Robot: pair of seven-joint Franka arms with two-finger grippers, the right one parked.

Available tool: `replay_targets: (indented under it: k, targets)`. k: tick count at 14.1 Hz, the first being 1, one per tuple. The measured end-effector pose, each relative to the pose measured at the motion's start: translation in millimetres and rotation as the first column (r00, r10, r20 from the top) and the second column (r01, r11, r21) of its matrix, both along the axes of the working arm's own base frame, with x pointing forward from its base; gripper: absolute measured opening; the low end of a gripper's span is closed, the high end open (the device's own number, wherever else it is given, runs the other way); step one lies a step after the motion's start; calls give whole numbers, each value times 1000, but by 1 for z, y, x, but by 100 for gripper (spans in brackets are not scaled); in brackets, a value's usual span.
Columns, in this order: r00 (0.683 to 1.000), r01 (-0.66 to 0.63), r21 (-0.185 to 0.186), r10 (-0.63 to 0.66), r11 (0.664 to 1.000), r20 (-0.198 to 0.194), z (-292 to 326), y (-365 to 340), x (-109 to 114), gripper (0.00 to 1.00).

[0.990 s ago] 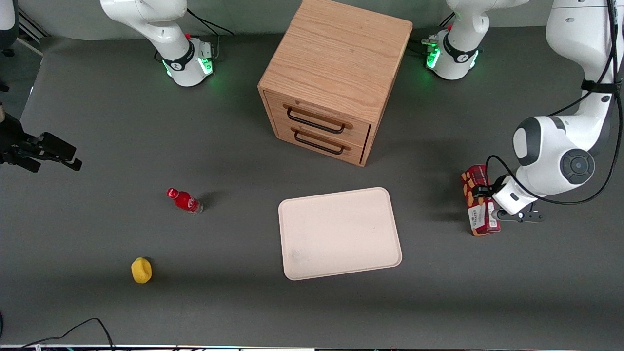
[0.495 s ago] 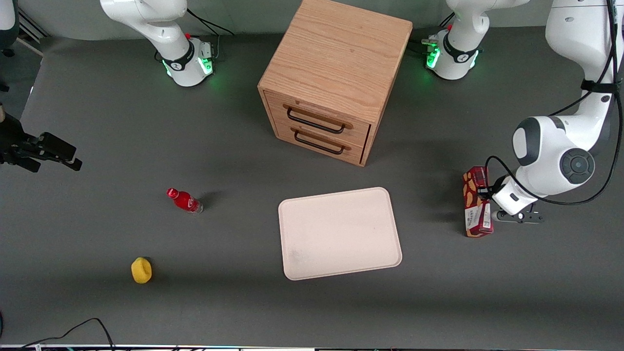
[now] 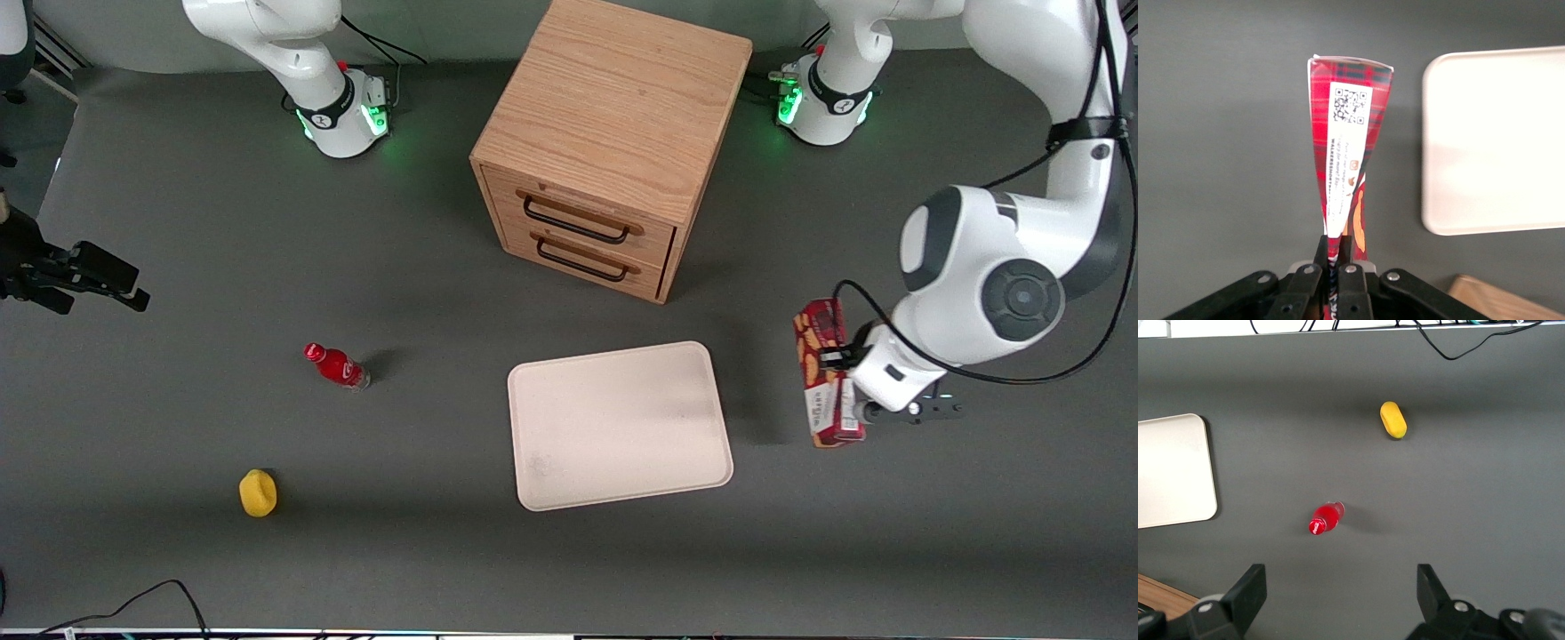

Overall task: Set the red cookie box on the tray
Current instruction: 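Carry the held cookie box over the white tray and lower it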

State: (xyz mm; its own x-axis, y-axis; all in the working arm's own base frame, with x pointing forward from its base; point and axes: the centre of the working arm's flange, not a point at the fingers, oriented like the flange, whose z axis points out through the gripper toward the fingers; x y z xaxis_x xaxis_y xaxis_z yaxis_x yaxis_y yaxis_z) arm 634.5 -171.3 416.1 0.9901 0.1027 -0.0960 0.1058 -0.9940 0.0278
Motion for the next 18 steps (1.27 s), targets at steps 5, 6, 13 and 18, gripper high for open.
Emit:
replay_targets:
  k: [5, 6, 13, 18]
  targets:
    - [995, -99, 15, 100, 995, -24, -65, -97, 5, 6]
    - [993, -120, 5, 120, 993, -5, -86, -110, 8, 6]
    - [995, -94, 16, 94, 995, 30, -146, -149, 8, 6]
    - [996, -77, 32, 76, 996, 48, -144, -152, 9, 52]
